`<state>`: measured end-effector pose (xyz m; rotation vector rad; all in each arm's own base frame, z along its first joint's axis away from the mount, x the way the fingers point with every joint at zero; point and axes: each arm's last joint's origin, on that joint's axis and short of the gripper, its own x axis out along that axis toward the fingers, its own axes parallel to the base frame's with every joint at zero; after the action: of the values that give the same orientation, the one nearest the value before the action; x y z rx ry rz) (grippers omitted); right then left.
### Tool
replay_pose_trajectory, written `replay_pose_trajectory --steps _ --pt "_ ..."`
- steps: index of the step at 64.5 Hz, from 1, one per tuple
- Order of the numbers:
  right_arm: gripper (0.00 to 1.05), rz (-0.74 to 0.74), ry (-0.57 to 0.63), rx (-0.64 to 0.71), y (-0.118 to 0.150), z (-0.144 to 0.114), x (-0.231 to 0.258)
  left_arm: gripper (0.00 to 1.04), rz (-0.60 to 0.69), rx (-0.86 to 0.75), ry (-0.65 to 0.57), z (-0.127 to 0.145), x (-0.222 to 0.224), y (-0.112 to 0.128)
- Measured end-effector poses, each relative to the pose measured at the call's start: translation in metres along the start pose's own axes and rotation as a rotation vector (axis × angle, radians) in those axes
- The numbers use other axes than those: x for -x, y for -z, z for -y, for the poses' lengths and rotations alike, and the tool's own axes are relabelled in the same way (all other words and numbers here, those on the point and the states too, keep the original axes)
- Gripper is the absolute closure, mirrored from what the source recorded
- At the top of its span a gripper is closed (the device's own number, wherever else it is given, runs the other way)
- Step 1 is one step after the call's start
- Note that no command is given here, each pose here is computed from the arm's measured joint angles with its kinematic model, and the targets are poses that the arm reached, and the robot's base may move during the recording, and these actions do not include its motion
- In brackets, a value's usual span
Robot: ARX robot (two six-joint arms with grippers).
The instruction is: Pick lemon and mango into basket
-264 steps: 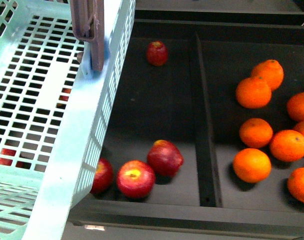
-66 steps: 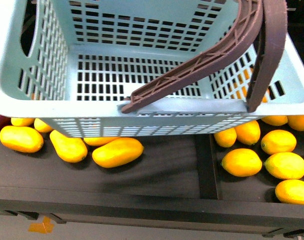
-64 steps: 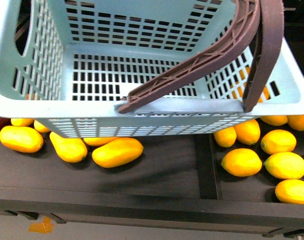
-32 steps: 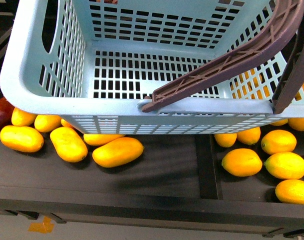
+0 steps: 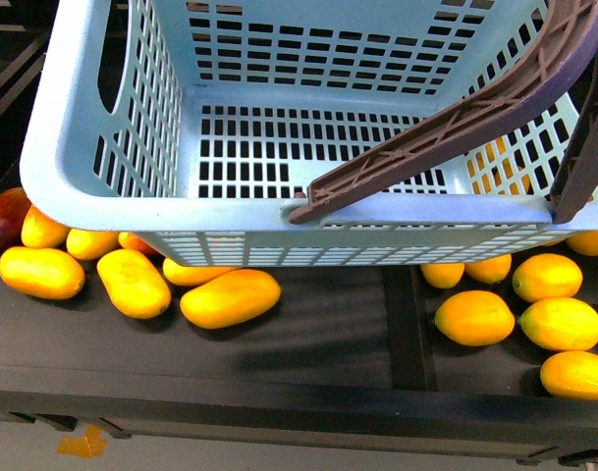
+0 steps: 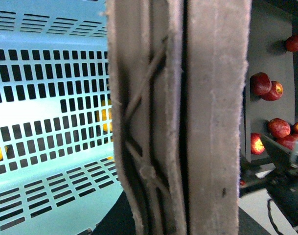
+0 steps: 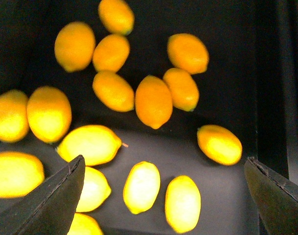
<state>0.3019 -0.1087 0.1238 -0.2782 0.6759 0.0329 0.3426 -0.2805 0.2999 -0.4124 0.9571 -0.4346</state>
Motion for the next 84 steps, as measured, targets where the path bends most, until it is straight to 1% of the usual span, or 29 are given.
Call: replay_pose_trajectory --steps 2,4,13,20,28,42,59,68,84 --pt "0.09 -0.043 -0.051 0.107 -0.001 -0.003 -0.019 0.89 0.001 0.0 -0.001 0.0 0.0 0.0" --pt "0.09 -0.067 -0.081 0.185 -0.001 -0.005 -0.03 0.89 0.001 0.0 -0.001 0.0 0.0 0.0" --pt "0.09 -0.164 -0.199 0.427 0.001 -0.013 -0.07 0.89 0.002 0.0 -0.002 0.0 0.0 0.0" --pt "0.09 -0.225 -0.27 0.565 0.007 -0.019 -0.093 0.89 0.001 0.0 -0.002 0.0 0.0 0.0" --pt "0.09 -0.274 -0.327 0.675 0.014 -0.023 -0.112 0.89 0.001 0.0 -0.001 0.0 0.0 0.0" --pt "0.09 -0.3 -0.39 0.745 0.018 -0.032 -0.142 0.89 0.002 0.0 -0.002 0.0 0.0 0.0" --pt "0.09 -0.315 -0.484 0.754 0.023 -0.049 -0.153 0.89 0.001 0.0 -0.001 0.0 0.0 0.0" --pt "0.09 -0.308 -0.496 0.761 0.023 -0.054 -0.16 0.89 0.001 0.0 -0.001 0.0 0.0 0.0" --pt "0.09 -0.295 -0.479 0.759 0.018 -0.06 -0.182 0.89 0.001 0.0 -0.001 0.0 0.0 0.0"
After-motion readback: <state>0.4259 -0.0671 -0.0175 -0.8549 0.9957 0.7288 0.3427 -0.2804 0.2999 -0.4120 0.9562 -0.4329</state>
